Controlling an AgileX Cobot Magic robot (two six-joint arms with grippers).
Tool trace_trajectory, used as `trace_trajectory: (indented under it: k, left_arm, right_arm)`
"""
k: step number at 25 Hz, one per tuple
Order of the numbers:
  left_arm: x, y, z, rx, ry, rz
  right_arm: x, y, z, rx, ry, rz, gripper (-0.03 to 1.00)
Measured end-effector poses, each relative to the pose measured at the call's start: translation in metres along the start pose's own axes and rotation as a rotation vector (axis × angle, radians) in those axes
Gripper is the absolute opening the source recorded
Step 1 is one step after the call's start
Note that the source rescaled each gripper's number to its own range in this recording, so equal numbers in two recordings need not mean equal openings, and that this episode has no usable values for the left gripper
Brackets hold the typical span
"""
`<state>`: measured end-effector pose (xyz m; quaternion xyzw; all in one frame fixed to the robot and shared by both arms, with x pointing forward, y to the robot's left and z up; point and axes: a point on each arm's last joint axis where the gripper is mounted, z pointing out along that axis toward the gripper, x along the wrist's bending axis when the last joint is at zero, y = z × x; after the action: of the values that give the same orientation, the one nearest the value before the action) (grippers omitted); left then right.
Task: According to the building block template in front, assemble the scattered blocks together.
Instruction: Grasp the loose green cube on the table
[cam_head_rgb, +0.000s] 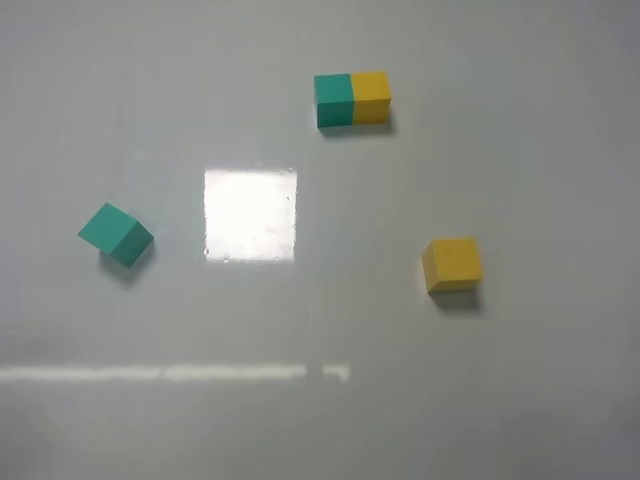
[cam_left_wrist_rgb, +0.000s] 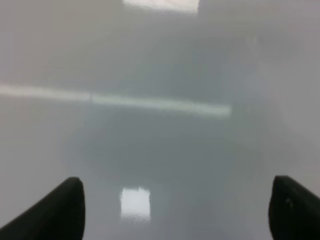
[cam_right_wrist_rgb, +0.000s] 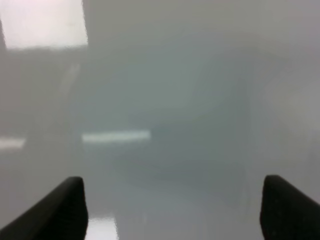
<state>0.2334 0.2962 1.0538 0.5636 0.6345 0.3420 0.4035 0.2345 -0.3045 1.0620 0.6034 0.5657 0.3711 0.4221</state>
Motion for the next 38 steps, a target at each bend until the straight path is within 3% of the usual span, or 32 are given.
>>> trace_trajectory:
  k: [14,20,23,25,32,38]
  left_arm:
    - [0.0,0.0,0.0,-0.001,0.0,0.0]
    - [0.0,0.0,0.0,-0.001,0.0,0.0]
    - [0.0,0.0,0.0,-0.001,0.0,0.0]
    - [0.0,0.0,0.0,-0.001,0.0,0.0]
    - [0.0,0.0,0.0,-0.001,0.0,0.0]
    - [0.0,0.0,0.0,-0.001,0.0,0.0]
  right_arm:
    - [0.0,0.001,0.0,-0.008,0.0,-0.008,0.66]
    - [0.003,0.053,0.014,0.069,0.035,-0.171,0.7]
    - [0.007,0.095,0.025,0.087,0.09,-0.231,0.9]
    - [0.012,0.121,0.035,0.093,0.13,-0.278,0.96]
    - [0.039,0.195,0.055,0.054,0.306,-0.497,1.0]
    - [0.09,0.225,0.074,0.043,0.5,-0.61,1.0]
